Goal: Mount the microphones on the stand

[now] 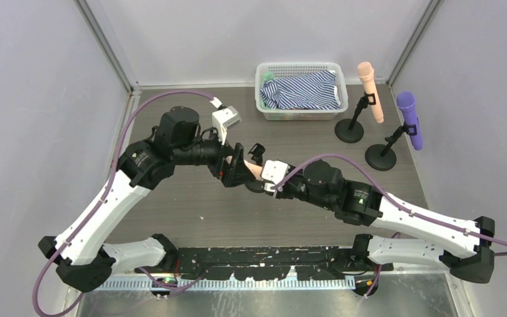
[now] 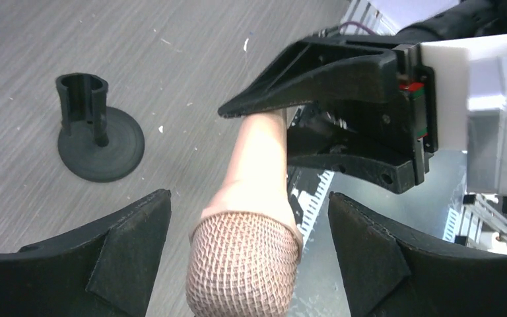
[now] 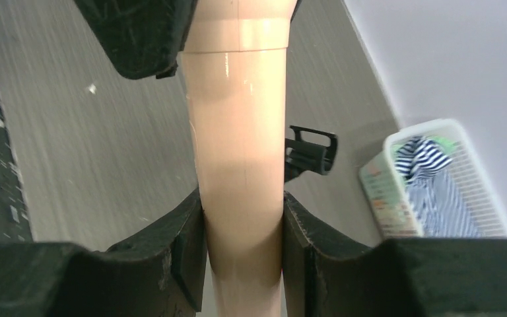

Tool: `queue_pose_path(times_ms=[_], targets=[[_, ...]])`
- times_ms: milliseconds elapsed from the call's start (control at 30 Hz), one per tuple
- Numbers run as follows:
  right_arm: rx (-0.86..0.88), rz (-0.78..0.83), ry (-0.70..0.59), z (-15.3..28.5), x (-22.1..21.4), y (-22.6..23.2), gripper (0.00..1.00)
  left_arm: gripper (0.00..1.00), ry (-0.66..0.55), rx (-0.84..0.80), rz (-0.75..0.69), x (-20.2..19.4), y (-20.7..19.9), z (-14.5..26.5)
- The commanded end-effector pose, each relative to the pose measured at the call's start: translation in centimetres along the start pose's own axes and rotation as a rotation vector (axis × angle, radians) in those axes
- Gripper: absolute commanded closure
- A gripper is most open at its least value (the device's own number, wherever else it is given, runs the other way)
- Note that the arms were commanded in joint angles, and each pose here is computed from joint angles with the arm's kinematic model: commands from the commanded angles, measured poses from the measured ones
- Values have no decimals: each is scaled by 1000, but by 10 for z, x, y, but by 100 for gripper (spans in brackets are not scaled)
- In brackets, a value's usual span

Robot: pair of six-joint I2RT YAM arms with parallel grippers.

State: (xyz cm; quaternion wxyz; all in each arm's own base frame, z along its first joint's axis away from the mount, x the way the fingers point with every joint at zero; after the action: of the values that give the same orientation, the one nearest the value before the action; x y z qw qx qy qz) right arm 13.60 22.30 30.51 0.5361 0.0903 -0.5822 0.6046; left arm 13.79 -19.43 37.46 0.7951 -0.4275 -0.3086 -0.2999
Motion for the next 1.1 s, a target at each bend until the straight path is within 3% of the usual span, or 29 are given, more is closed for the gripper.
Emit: queue_pose_path(times_ms=[0, 367, 633, 933, 1067], targets=[[-84, -368, -171, -6, 21, 4, 99, 10, -153, 18, -19, 17, -5, 6], [-138, -655, -325, -7, 30, 8, 99, 17, -200, 38, 10, 18, -4, 6], [-90, -675, -362, -10, 31, 16, 98, 25, -250, 19, 38, 21, -4, 2], [-80, -678, -365, -8, 27, 21, 97, 23, -360, -13, 46, 25, -9, 8], [-76, -679, -365, -7, 26, 22, 96, 37, -351, -15, 51, 24, -9, 7]])
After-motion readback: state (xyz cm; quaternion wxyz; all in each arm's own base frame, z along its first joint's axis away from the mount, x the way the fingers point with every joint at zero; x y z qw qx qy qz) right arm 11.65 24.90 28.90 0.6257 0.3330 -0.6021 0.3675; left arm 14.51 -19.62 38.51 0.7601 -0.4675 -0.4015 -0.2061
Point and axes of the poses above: each gripper's point midway between its finger pads, its own z axis back along the fingers, its own y axis along the line the jaws close on, x = y × z, the point moved 8 cm from there along z, back along the fingers, and after that the axes turned 8 degrees about z, right-handed, at the moved point
